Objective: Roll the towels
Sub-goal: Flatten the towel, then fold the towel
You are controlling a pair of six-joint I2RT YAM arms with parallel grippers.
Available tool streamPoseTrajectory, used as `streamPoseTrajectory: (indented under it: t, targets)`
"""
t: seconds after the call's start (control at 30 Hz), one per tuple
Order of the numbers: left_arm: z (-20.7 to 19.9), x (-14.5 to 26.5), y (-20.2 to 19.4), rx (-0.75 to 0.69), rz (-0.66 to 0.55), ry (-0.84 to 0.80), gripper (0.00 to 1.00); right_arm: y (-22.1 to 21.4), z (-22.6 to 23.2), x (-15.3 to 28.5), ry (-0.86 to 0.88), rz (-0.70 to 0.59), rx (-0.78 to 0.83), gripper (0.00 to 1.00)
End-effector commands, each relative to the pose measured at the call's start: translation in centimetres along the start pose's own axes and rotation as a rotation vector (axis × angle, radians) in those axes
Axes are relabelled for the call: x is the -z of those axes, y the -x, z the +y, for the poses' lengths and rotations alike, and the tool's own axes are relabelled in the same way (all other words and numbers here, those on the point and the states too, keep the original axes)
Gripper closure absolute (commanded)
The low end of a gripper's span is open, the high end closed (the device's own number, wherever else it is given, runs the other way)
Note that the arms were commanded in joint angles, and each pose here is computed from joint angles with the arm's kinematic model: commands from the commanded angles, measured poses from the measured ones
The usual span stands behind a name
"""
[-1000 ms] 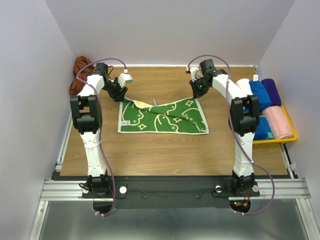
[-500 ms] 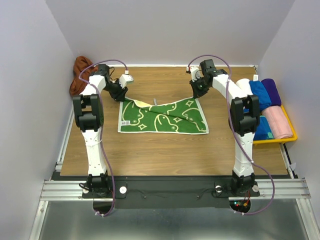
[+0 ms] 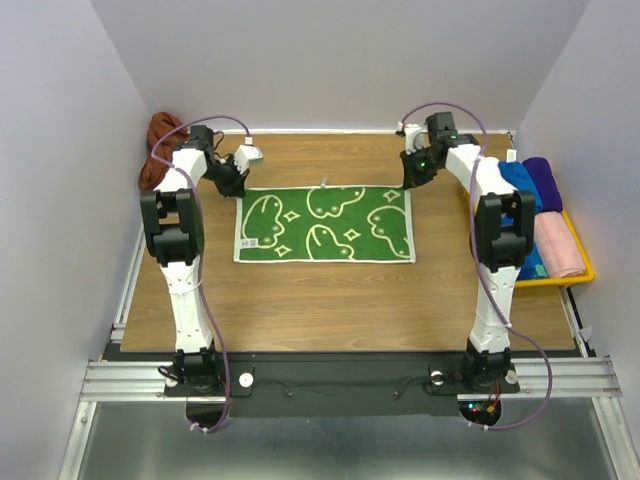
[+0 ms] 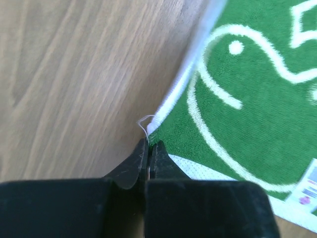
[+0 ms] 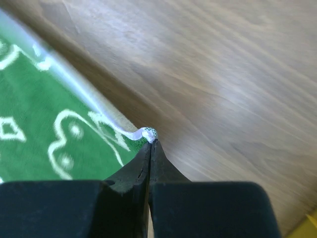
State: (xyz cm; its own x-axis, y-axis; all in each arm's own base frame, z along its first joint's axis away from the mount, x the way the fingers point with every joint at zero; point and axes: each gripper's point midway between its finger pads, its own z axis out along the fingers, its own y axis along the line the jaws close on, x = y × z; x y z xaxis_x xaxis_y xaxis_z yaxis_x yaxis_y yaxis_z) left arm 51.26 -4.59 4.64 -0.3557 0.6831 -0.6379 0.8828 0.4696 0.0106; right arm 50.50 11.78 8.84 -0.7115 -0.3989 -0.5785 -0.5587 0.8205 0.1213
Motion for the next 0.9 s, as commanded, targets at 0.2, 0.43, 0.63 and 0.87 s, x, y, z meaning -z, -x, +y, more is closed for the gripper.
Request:
streamPoseTrajectory:
  t: [0.2, 0.43, 0.63, 0.87]
  targets:
    - [-2.2, 7.4, 3.5, -0.052, -0.049, 0.115, 1.00, 1.5, 1.0, 6.1, 0.090, -0.137, 0.006, 0.99]
    - [-4.9, 6.4, 1.1, -0.023, -0.025, 0.099, 1.00, 0.2, 2.4, 5.4, 0.172, -0.119, -0.002, 0.99]
    - [-7.4, 7.0, 0.1, -0.038, -0.013, 0.091, 1.00, -1.8, 3.4, 5.9, 0.188, -0.089, 0.028, 0.99]
    - [-9.2, 8.2, -0.4, -0.065, -0.001, 0.109, 1.00, -4.4, 3.9, 6.2, 0.177, -0.044, 0.066, 0.99]
